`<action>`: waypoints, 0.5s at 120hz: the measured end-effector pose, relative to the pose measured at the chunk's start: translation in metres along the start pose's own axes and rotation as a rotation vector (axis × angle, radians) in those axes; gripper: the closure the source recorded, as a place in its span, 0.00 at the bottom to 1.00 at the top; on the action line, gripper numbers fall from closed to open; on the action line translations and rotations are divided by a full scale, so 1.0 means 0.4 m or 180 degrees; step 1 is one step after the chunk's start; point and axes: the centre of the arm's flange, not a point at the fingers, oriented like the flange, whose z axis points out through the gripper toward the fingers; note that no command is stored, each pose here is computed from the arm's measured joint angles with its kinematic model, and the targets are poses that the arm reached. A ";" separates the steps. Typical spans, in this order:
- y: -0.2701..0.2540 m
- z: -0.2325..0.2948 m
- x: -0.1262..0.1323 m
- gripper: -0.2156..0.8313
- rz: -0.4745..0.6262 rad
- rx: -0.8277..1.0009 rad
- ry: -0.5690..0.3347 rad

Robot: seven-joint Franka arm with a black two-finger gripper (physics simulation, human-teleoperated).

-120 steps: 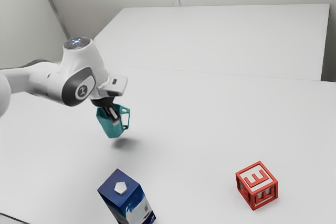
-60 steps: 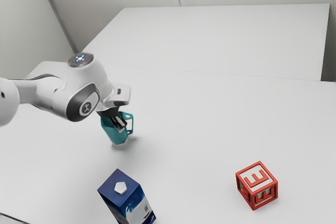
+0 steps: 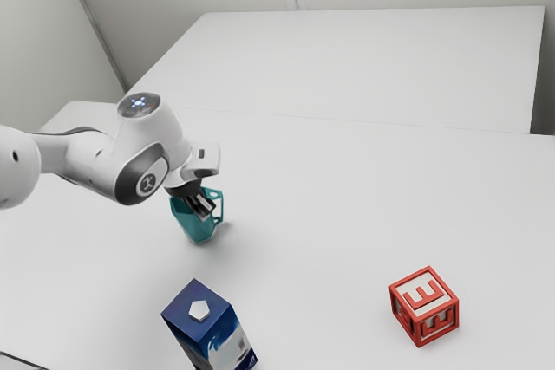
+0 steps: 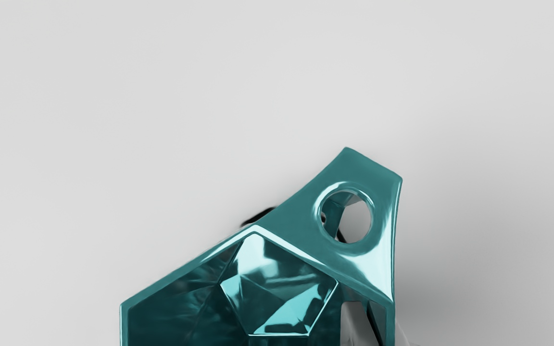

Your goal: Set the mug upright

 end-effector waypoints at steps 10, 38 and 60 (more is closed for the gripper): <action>0.001 0.005 0.000 0.96 -0.0025 -0.0005 -0.0009; 0.003 0.011 0.000 0.93 -0.0100 -0.0012 -0.0023; 0.002 0.000 0.000 0.82 -0.0148 -0.0003 -0.0007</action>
